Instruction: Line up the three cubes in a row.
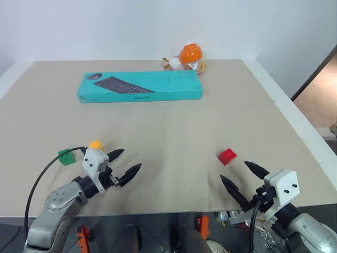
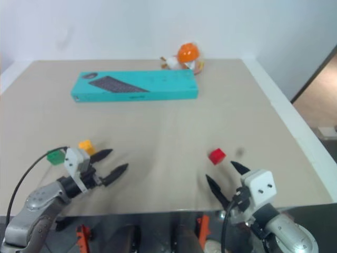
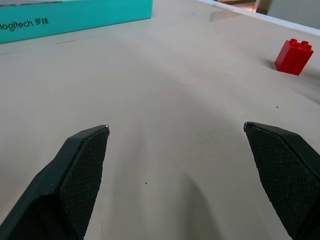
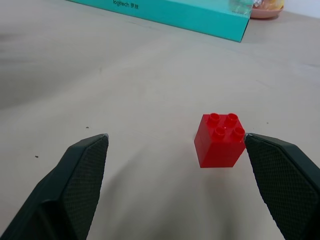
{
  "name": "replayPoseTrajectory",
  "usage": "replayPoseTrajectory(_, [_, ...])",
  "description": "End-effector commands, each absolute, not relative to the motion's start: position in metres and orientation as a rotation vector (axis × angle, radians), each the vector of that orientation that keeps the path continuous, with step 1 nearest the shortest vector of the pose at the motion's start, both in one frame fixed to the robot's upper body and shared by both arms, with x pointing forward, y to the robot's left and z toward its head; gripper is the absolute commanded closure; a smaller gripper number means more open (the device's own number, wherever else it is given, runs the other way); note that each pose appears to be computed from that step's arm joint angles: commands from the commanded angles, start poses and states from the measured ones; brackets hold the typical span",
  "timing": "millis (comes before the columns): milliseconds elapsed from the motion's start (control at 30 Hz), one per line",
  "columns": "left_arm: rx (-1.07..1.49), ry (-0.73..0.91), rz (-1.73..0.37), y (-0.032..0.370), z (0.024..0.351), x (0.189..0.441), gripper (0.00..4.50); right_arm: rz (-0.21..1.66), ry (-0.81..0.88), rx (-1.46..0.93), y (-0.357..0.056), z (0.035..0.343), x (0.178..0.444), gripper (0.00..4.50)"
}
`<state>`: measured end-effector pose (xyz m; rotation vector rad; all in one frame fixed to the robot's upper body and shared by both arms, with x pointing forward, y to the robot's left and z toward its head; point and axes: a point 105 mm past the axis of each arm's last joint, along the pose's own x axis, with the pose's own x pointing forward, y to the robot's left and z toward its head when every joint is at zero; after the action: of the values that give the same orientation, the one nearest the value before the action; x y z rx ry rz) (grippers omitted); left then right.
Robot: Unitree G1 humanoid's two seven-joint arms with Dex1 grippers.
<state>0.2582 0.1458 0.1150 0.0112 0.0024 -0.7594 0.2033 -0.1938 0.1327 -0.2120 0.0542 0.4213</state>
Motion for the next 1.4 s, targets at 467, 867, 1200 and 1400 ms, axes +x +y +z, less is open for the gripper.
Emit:
replayPoseTrajectory(467, [0.135, -0.058, -1.266, 0.113, 0.131, 0.232, 0.04, 0.482, 0.030, -0.171, -0.209, 0.139, 0.256, 0.00])
replayPoseTrajectory(867, [0.175, -0.089, -1.385, 0.097, 0.144, 0.225, 0.04, 0.556, 0.124, -0.129, -0.220, 0.116, 0.275, 0.00])
replayPoseTrajectory(1200, [0.188, -0.101, -1.377, 0.093, 0.147, 0.225, 0.00, 0.560, 0.140, -0.089, -0.219, 0.108, 0.283, 1.13])
replayPoseTrajectory(1400, [0.183, -0.096, -1.357, 0.095, 0.143, 0.224, 0.00, 0.557, 0.140, -0.084, -0.218, 0.106, 0.281, 3.24])
